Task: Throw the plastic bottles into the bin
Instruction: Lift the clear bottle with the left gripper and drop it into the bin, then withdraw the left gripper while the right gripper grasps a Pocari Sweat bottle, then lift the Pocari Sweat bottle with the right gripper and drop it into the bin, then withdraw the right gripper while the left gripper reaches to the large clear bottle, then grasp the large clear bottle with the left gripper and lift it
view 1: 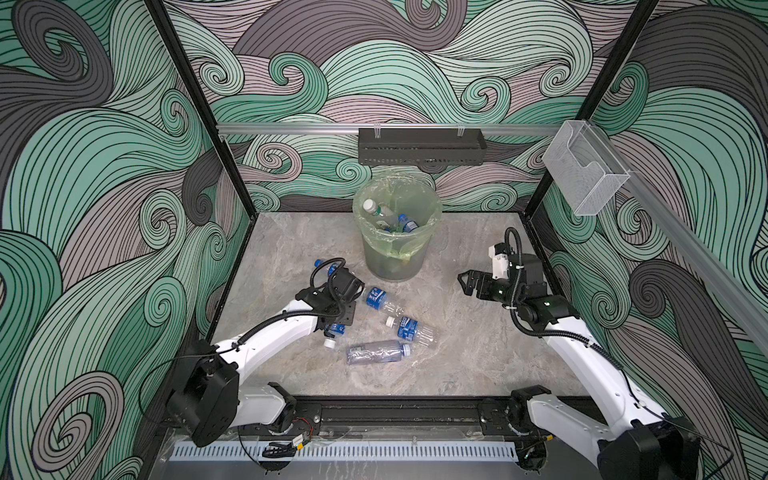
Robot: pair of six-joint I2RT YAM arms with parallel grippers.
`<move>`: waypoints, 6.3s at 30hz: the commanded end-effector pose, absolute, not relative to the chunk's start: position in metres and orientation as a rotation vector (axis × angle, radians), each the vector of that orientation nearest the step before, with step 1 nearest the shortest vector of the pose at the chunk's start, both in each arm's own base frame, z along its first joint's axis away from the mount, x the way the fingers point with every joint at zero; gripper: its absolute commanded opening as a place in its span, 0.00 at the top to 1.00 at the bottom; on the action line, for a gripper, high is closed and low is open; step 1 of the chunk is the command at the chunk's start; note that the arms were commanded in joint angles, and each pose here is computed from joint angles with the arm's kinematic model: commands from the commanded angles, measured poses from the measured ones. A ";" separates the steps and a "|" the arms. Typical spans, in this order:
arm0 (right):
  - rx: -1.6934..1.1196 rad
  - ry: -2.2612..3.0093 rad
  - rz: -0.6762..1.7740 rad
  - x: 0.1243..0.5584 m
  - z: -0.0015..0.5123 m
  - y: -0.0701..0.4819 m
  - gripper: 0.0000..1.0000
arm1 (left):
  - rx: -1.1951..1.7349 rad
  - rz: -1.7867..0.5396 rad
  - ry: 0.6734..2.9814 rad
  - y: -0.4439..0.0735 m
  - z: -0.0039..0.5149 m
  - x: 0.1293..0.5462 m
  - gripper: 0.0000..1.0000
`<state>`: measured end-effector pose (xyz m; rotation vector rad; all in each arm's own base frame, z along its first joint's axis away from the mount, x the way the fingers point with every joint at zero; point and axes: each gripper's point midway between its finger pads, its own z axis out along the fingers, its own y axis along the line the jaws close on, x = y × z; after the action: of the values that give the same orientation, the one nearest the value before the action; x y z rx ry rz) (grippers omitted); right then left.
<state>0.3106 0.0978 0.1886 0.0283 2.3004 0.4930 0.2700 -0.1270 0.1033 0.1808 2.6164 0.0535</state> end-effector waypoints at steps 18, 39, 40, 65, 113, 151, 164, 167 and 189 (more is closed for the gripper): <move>-0.031 2.375 0.509 0.311 0.176 0.112 0.00 | 0.365 -0.347 2.001 -0.231 0.441 0.393 0.40; -0.578 2.336 0.652 0.259 0.184 0.186 0.04 | 0.056 -0.248 2.089 -0.138 0.364 0.342 0.01; -0.608 2.342 0.667 0.257 0.182 0.191 0.04 | 0.030 -0.237 2.110 -0.128 0.352 0.334 0.01; -0.922 2.646 0.566 0.232 0.064 0.255 0.17 | -0.167 -0.092 2.328 -0.052 0.227 0.258 0.01; -0.525 2.320 0.549 0.285 0.237 0.198 0.62 | -0.153 -0.070 2.423 -0.056 0.182 0.274 0.01; -0.323 2.137 0.516 0.307 0.279 0.159 0.00 | 0.745 -0.274 2.431 -0.170 0.170 0.236 0.01; -0.114 2.210 0.523 0.311 0.233 0.122 0.00 | 1.322 -0.136 2.536 -0.230 0.107 0.192 0.01; -0.083 2.224 0.535 0.311 0.223 0.120 0.00 | 1.381 -0.099 2.579 -0.239 0.092 0.184 0.01; -0.047 2.221 0.560 0.311 0.210 0.117 0.00 | 1.486 0.007 2.704 -0.257 0.025 0.169 0.23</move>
<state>0.3110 0.1171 0.2071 -0.0561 2.2443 0.5458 0.1651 -0.2464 0.0179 1.4972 2.7234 0.0073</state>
